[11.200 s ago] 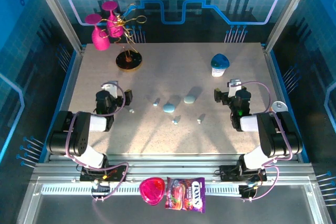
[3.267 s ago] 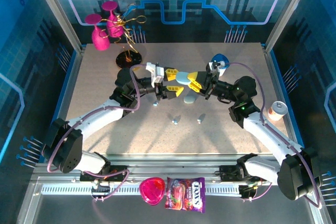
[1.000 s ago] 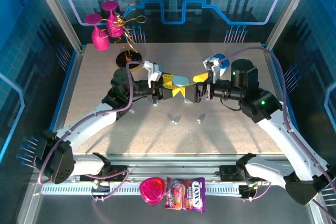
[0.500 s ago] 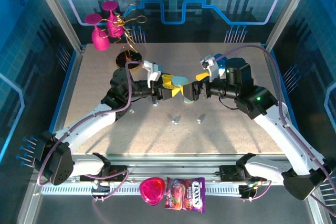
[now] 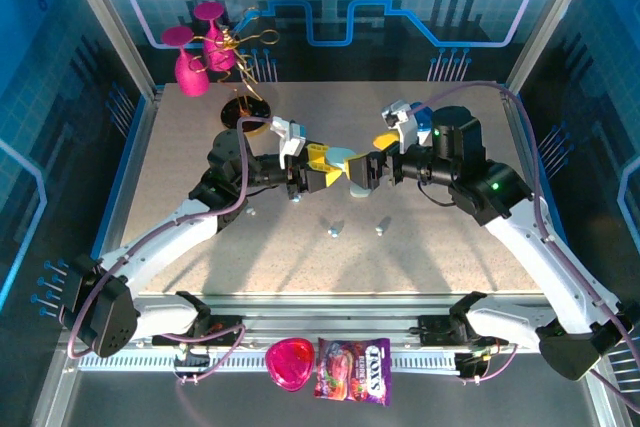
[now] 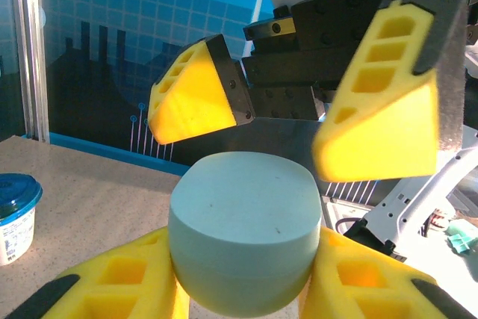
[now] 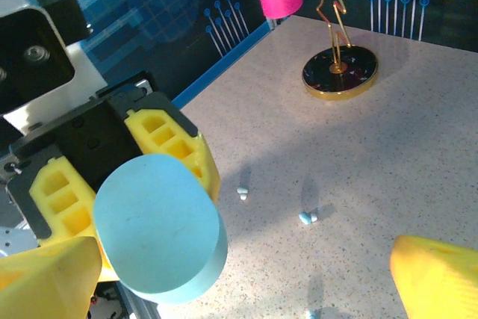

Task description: Insert wireless bluetooth earbuds into charging case

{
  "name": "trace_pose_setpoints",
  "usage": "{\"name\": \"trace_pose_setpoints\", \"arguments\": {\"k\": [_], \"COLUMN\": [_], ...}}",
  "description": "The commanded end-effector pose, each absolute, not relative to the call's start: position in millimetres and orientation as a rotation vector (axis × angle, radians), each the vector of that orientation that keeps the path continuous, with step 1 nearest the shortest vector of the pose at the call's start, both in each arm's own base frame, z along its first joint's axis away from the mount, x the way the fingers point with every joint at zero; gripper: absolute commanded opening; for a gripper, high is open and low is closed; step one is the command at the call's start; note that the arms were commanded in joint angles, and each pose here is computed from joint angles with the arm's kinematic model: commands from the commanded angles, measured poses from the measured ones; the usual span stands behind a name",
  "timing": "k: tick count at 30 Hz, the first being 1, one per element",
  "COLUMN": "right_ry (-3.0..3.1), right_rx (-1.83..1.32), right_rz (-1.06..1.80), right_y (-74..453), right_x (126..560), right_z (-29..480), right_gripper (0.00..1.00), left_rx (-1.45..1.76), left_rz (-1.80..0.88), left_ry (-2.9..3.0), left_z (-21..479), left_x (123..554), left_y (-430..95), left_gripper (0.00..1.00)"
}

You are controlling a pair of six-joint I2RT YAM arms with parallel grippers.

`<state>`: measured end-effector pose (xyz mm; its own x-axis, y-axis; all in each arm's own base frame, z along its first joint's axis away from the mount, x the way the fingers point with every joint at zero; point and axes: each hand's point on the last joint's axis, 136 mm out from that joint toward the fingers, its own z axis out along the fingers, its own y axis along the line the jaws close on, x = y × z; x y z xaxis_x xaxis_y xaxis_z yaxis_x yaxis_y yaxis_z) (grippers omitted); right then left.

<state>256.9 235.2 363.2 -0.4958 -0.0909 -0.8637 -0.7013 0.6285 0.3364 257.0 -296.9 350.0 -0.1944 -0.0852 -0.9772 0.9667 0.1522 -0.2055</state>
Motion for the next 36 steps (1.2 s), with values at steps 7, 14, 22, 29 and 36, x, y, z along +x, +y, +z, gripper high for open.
{"name": "trace_pose_setpoints", "arguments": {"k": [7,14,22,29,36], "right_ry": [2.009,1.994,1.936,1.925,1.817], "right_rx": [-0.661,-0.571,-0.56,-0.554,-0.598], "right_rz": [0.791,0.738,0.731,0.771,0.975], "right_y": [231,225,224,224,231], "right_x": [259,279,292,291,268], "right_z": [353,360,378,385,405], "right_gripper": [1.0,0.99,0.99,0.99,1.0], "left_rx": [0.947,1.006,1.018,1.027,1.023], "left_rz": [-1.294,-1.321,-1.317,-1.306,-1.266], "left_ry": [1.322,1.289,1.282,1.274,1.269], "left_z": [375,373,373,368,362], "left_x": [247,234,232,232,236], "left_y": [-295,-294,-294,-293,-292], "left_gripper": [0.32,0.32,0.31,0.32,0.32]}}
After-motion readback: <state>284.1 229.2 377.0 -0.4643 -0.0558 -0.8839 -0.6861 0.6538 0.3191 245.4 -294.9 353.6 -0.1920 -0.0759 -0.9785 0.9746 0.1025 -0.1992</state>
